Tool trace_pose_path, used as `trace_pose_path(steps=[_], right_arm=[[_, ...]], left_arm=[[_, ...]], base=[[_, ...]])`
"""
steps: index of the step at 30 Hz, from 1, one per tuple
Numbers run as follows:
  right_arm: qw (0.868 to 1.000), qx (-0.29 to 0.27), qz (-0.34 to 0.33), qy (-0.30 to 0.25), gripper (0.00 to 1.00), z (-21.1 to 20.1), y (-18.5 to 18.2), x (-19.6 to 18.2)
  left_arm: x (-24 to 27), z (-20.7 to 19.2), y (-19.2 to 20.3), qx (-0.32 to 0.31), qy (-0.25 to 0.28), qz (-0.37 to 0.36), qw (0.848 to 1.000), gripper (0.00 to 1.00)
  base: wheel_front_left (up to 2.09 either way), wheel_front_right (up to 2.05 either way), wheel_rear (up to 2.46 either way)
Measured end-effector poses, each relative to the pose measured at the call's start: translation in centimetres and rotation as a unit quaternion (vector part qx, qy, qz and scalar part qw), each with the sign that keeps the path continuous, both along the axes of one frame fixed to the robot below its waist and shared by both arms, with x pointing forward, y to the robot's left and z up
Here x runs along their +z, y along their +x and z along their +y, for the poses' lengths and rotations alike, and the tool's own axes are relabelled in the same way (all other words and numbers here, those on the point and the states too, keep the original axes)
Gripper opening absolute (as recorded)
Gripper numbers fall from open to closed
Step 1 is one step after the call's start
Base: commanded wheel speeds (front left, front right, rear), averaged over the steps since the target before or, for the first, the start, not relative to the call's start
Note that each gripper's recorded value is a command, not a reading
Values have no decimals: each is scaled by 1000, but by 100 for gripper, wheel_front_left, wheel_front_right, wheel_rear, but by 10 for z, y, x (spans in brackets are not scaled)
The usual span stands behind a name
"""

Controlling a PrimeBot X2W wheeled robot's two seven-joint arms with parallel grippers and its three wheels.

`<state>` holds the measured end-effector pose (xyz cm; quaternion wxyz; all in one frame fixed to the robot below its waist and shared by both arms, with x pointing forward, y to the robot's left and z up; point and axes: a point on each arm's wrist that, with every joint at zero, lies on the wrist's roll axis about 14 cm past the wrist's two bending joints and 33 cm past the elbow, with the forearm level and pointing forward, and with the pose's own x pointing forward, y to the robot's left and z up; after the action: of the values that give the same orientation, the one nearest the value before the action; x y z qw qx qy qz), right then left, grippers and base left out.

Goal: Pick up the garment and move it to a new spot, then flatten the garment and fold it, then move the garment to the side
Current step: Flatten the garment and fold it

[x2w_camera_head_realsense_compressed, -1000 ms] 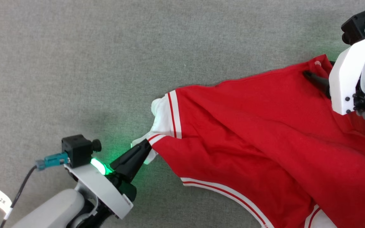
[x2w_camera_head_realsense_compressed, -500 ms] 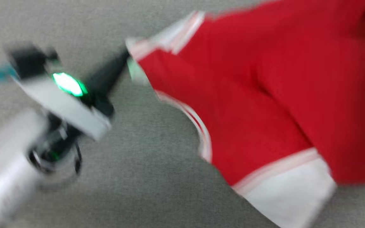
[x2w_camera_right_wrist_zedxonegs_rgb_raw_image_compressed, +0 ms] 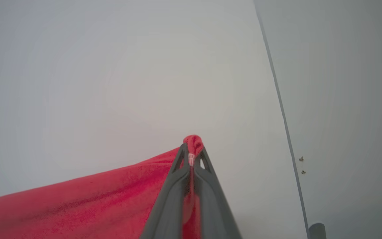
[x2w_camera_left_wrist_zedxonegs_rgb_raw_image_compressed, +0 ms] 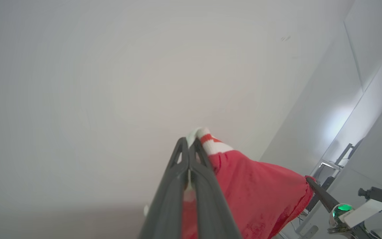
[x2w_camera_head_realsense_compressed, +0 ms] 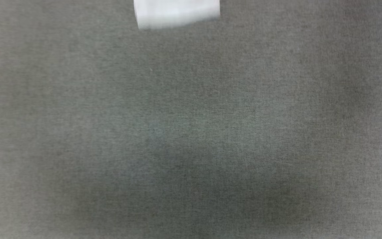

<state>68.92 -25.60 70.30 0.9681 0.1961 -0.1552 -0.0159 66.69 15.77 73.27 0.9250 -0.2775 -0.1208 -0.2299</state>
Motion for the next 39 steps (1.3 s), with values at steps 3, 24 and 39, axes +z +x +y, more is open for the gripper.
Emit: trace_pose_path(steps=[3, 24, 39], right_arm=[[1000, -12, -16, 2, 0, -6, 7, 8], [969, 103, 219, -44, 0, 30, -36, -199], [931, 155, 328, -33, 0, 29, -199, -244]], left_arm=[[20, -5, 11, 4, -17, -30, 999, 0], [-189, -39, -75, -78, -101, 155, 980, 0], [-217, -19, -196, -51, -114, 194, 973, 0]], base=[[0, 0, 0], [0, 0, 0], [0, 0, 0]])
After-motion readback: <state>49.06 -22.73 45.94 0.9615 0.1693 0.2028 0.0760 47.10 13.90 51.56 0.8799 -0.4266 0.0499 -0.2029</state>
